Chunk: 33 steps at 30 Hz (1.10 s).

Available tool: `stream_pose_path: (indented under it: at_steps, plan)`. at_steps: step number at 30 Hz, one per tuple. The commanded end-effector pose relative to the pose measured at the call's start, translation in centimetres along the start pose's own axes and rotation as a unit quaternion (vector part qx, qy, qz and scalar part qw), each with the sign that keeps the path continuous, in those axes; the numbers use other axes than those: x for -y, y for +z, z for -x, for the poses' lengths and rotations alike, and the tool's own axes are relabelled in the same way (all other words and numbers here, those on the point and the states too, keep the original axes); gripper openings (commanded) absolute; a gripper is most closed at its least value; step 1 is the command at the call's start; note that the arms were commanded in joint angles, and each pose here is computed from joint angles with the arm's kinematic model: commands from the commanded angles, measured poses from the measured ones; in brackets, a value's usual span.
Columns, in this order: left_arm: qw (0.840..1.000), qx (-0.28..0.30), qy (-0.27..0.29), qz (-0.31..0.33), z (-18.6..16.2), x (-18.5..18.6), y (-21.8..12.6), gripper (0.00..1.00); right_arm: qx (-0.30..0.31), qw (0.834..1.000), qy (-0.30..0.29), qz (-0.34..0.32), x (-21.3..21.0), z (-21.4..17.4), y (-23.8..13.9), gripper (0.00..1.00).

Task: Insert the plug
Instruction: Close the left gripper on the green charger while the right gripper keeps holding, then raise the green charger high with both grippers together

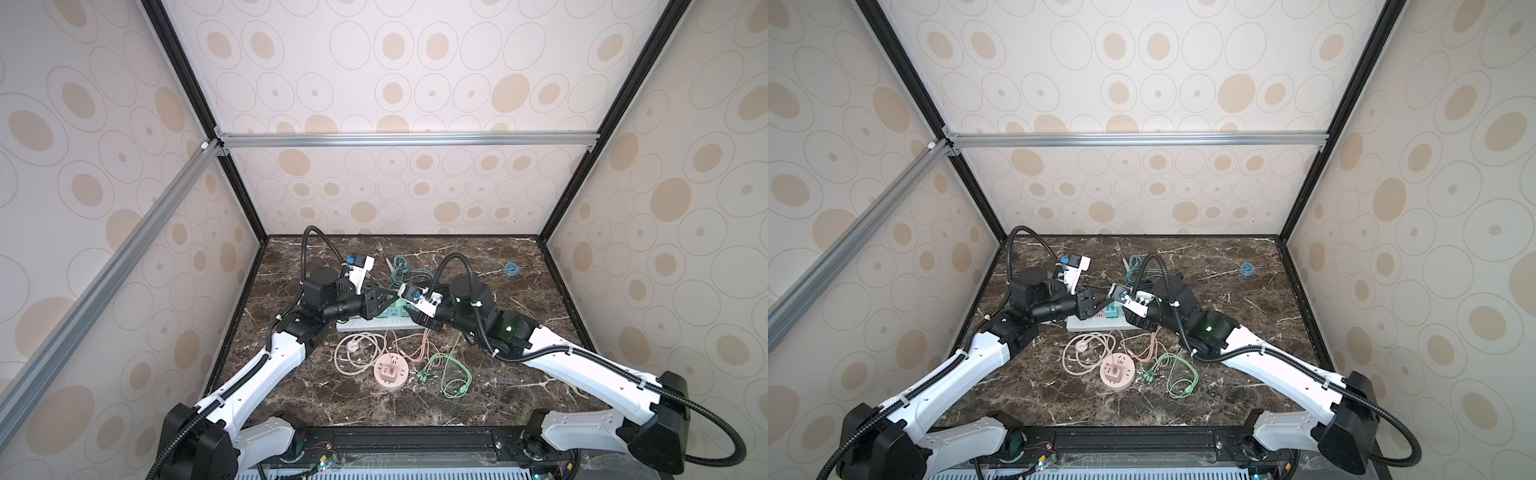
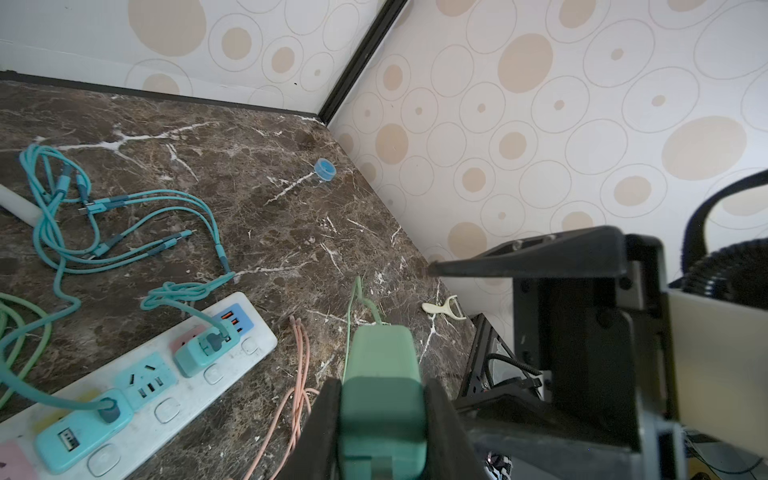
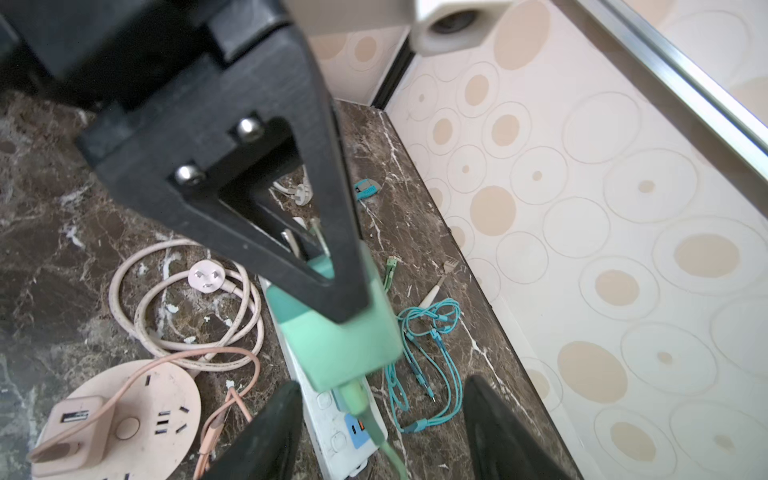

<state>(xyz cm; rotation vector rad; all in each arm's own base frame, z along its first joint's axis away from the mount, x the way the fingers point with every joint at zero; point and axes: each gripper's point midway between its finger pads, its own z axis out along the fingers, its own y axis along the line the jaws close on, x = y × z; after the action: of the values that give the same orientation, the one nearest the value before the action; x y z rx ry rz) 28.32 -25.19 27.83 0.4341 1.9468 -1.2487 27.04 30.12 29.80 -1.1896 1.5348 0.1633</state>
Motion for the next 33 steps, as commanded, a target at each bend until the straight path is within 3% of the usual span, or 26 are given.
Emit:
stream_pose_path:
  at_steps: [1,6,13,17,22,33]
  plan:
    - [0.999,0.04,0.028,0.0,2.0,0.7,-0.3,0.0,0.007,0.994,0.106,-0.01,1.2,-0.2,-2.3,0.65]
    - [0.996,0.077,0.041,0.013,3.2,0.7,-1.0,0.0,0.065,0.967,0.21,0.127,-1.8,0.2,-5.0,0.71]
    - [0.986,0.156,0.051,-0.031,5.1,2.8,-2.5,0.0,0.164,0.892,0.348,0.237,-3.0,2.9,-5.4,0.71]
    - [0.98,0.179,0.057,-0.06,5.8,4.1,-3.1,0.0,0.195,0.859,0.386,0.274,-3.1,4.1,-4.4,0.7]
    - [0.975,0.182,0.085,-0.091,5.8,6.0,-4.0,0.0,0.226,0.842,0.398,0.284,-2.6,5.2,-3.8,0.69]
    - [0.959,0.197,0.116,-0.168,5.3,9.6,-6.2,0.0,0.279,0.831,0.376,0.302,-1.9,7.5,-4.4,0.69]
